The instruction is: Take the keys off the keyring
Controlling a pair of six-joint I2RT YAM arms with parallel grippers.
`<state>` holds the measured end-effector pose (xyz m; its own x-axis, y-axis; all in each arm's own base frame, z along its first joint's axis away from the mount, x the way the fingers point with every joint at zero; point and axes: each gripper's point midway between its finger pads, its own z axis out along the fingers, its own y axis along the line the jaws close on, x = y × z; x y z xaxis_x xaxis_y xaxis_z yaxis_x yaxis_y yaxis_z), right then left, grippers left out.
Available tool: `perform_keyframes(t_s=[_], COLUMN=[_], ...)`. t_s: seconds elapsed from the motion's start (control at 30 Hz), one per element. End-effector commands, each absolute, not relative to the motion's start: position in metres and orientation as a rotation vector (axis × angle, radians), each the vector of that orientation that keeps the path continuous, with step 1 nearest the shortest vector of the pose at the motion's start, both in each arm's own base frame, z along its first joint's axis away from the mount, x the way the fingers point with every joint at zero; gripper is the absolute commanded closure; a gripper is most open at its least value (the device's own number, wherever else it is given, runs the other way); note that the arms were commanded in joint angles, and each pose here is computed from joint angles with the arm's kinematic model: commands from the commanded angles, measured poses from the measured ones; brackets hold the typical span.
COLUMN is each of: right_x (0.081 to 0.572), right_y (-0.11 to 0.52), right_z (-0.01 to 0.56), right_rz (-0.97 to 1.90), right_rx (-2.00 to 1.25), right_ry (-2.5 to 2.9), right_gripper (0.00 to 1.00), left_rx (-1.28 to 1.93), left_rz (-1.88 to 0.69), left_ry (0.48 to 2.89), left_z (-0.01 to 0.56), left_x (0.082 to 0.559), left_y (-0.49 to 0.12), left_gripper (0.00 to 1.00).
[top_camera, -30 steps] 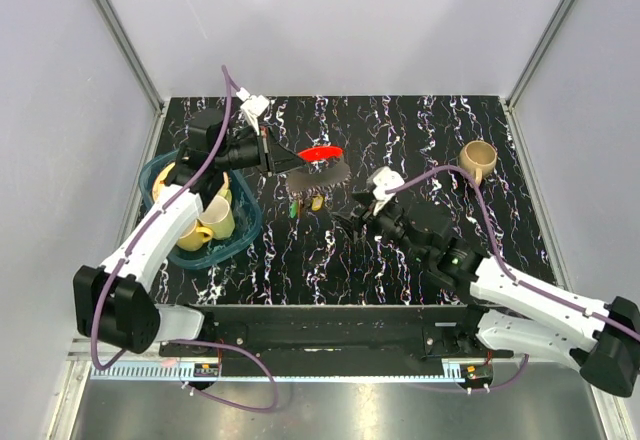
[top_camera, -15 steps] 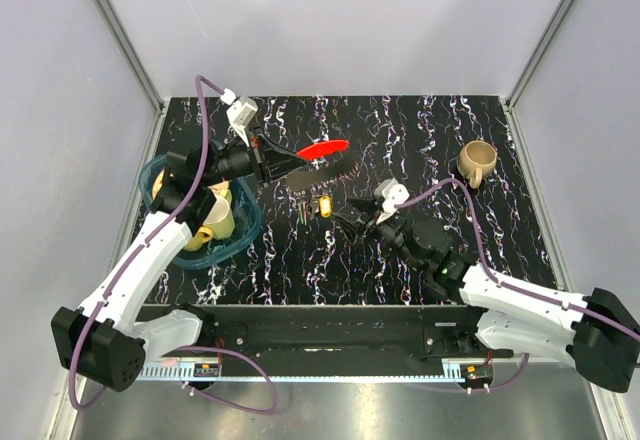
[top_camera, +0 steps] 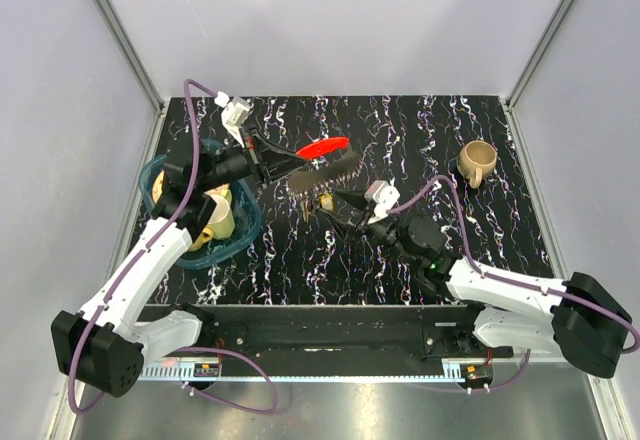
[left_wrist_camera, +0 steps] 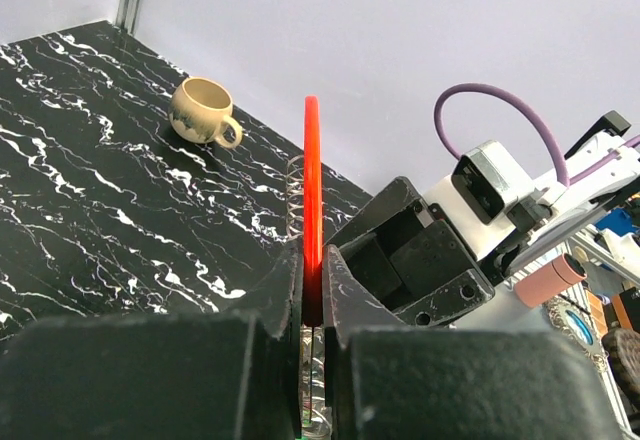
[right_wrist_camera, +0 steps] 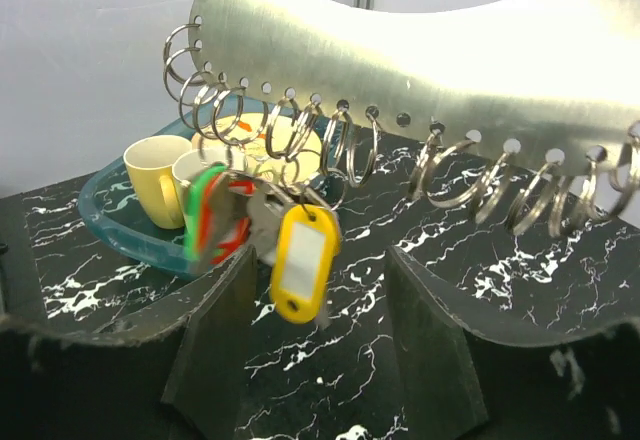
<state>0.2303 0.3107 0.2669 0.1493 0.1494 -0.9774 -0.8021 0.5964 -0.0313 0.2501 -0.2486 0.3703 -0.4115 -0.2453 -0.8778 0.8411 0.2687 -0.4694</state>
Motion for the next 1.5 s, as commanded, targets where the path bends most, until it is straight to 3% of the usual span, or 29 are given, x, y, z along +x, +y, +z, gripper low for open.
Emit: perform_keyframes(t_s=[0.0, 0.17, 0.4, 0.83, 1.27, 1.37, 1.4, 1.43, 1.47], right_x=[0.240, 0.253, 0.260, 0.264, 0.272, 0.273, 0.274, 0.274, 0.274], right_y=[0.314, 0.315, 0.311, 0.316, 0.323, 0.328, 0.329, 0.330, 0.330], right_z=[0.308, 0.307, 0.314, 0.305, 0.308, 0.310, 0.308, 0.308, 0.307], right_rz=[0.731, 0.666, 0.631, 0.599, 0.565, 0.569, 0.569, 0.570, 0.575], right_rx=[-0.606, -0.587, -0.553, -0.587, -0.595, -0.608, -0.611, -0.614, -0.613], right_ry=[1.127, 1.138, 1.124, 1.124, 1.098, 1.089, 1.094, 1.098, 1.106], right_gripper=[0.40, 0.43, 0.60, 0.46, 0.56, 0.53, 0.56, 0.75, 0.84], left_rx=[0.590, 0.585, 0.576, 0.551, 0.527, 0.528, 0.523, 0.518, 0.507], left_rz=[-1.344, -1.361, -1.344, -1.347, -1.327, -1.317, -1.315, -1.305, -1.292], left_ry=[1.393, 1.391, 1.438, 1.433, 1.468, 1.481, 1.482, 1.481, 1.483], left_z=[0.403, 0.402, 0.391, 0.395, 0.389, 0.386, 0.385, 0.385, 0.385], left_x=[0.242, 0.238, 0.240, 0.237, 0.241, 0.242, 0.243, 0.244, 0.247], left_y=[-0.245, -0.245, -0.244, -0.242, -0.241, -0.241, -0.241, -0.240, -0.239], left_gripper=[1.00, 1.00, 1.00, 1.00, 1.00, 1.00, 1.00, 1.00, 1.00])
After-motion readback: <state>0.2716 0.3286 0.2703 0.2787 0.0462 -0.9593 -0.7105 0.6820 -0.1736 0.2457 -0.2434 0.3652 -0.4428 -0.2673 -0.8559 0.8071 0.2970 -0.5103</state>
